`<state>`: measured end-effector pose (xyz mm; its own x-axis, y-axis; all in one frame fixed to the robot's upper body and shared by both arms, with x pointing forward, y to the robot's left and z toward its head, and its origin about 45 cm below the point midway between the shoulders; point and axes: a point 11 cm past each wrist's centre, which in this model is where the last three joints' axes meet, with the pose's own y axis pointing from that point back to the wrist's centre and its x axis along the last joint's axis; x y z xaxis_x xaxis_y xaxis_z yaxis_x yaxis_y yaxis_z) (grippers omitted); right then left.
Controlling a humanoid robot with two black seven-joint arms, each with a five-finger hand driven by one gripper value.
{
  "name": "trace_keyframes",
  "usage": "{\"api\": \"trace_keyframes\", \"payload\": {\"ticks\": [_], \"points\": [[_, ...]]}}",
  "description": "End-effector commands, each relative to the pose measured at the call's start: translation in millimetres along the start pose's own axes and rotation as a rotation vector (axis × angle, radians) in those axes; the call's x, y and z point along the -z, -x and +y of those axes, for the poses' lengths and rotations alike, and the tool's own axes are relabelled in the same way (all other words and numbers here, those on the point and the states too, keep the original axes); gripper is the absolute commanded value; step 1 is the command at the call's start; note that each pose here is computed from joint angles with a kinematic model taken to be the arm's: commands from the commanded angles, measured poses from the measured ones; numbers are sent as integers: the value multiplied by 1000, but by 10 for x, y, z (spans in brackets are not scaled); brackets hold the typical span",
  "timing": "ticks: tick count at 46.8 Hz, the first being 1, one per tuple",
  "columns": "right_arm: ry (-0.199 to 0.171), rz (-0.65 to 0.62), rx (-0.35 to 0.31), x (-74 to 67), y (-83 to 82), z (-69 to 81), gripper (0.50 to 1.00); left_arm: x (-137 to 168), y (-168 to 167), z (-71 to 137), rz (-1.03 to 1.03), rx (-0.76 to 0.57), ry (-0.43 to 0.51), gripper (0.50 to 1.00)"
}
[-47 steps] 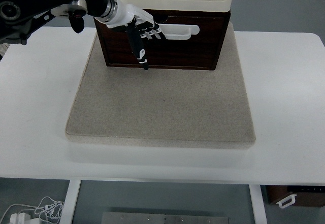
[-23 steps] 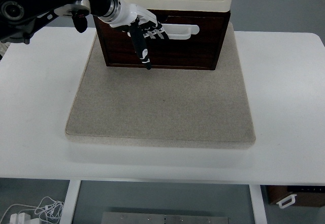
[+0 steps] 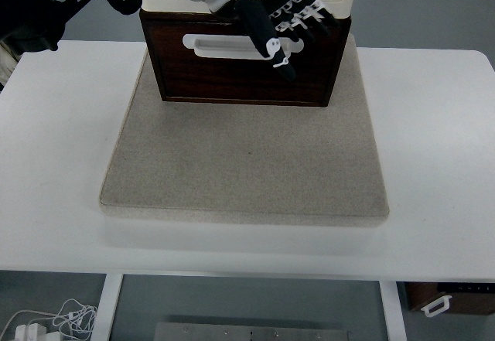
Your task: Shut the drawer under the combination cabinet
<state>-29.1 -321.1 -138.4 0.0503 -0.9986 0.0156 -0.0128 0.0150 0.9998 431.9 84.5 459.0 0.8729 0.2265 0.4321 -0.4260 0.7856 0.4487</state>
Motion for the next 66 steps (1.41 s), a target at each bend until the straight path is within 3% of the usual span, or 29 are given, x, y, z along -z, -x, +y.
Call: {"api": "trace_keyframes", "payload": {"ticks": [1,16,24,37,48,58,66], "points": [[1,0,-1,-7,0,0,952,-189,-47,52,21,-12,114,999],[0,0,1,2,1,0,952,-671,-309,252,123,-86,558,999],[0,0,1,2,1,0,952,-861,-647,654,217,-182,769,999],[0,0,-1,2,-1,0,952,-769,-1060,1152,415,-282,976,996],[0,1,1,2,1,0,952,-443,-1465,1648,525,-455,1067,996],[1,-2,-1,-6,0,0,952,-2,-1771,2129,643,-708,1056,996],[-1,-2,-1,3,-1,0,952,395,-1911,2290,752,-865,1007,999]]}}
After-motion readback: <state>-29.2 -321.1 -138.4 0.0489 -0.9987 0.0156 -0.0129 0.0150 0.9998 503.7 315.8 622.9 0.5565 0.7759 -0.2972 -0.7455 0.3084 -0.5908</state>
